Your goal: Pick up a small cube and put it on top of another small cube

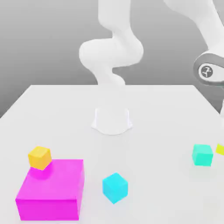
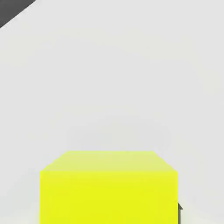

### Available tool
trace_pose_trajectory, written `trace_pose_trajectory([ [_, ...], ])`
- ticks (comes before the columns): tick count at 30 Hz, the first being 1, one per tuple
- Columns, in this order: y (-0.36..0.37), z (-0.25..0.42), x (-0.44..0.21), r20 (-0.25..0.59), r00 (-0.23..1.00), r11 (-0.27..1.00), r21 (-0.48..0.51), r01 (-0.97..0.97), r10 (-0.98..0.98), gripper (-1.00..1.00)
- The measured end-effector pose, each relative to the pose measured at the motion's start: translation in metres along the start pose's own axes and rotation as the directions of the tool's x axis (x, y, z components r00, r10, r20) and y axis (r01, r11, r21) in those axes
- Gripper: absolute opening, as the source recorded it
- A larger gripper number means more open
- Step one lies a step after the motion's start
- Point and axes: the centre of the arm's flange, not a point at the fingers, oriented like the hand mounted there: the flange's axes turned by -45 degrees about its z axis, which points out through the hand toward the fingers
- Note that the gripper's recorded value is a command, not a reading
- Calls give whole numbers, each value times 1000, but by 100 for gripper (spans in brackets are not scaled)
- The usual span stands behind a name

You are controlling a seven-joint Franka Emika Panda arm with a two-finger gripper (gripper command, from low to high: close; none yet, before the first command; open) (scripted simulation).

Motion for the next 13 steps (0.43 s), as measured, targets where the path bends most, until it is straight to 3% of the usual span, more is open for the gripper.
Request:
trace_pose_trajectory([
  [9,-27,52,-44,5,997,997,-20,79,-79,-100],
  [10,-28,61,-44,5,997,997,-19,81,-81,100],
  [13,-28,61,-44,5,997,997,-19,81,-81,100],
])
